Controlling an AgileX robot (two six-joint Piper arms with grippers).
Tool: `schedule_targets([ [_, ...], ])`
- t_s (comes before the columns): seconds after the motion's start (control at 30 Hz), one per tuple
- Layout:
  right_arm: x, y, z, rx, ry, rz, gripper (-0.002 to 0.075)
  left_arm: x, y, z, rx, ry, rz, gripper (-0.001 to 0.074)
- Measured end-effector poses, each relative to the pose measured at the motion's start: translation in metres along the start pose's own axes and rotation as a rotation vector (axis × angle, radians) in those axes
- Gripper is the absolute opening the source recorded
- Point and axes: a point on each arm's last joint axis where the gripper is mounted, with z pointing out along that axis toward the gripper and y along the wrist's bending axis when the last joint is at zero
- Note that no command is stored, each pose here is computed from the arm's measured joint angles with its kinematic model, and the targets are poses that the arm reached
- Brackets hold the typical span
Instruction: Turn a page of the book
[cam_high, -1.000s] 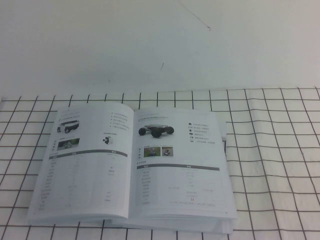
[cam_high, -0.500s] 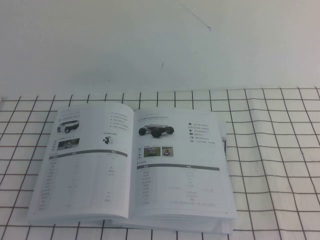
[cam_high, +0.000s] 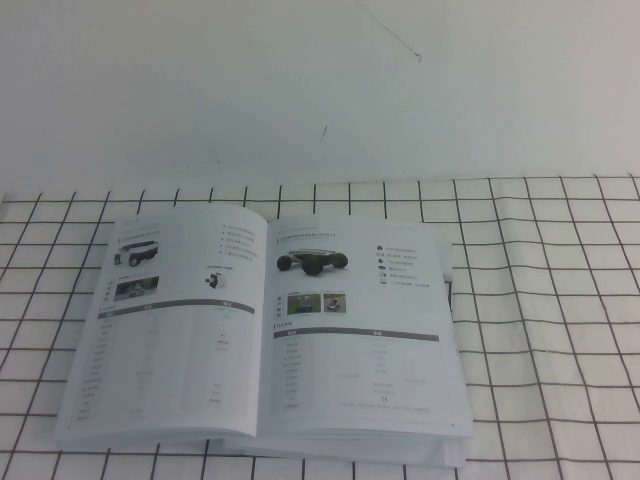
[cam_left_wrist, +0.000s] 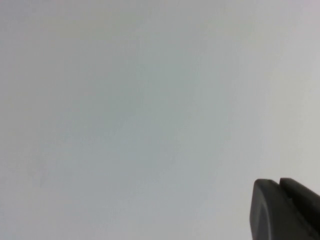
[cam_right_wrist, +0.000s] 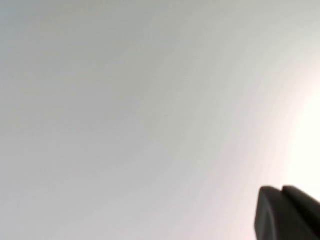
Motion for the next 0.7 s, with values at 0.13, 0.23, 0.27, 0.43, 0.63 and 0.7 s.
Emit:
schedule_targets([
  [0.13,0.040,0.007,0.031,-0.054,0.303,0.000,0.0000,0.042,0.010,0.025,-0.108,0.349,-0.039,-0.0003],
  [0.23,0.066,0.012,0.042,-0.090,0.500,0.000,0.0000,0.068,0.015,0.034,-0.175,0.567,-0.062,-0.0003],
  [0.27,0.072,0.013,0.045,-0.098,0.543,0.002,0.0000,0.075,0.017,0.035,-0.195,0.632,-0.061,-0.0003],
  [0.43,0.085,0.016,0.050,-0.116,0.628,0.012,0.0000,0.092,0.020,0.039,-0.233,0.764,-0.066,-0.0003],
  [0.63,0.087,0.019,0.050,-0.127,0.642,0.060,0.0000,0.101,0.020,0.044,-0.239,0.821,-0.105,-0.0003],
  [0.7,0.092,0.021,0.053,-0.136,0.670,0.081,0.0000,0.107,0.020,0.048,-0.244,0.850,-0.114,-0.0003],
])
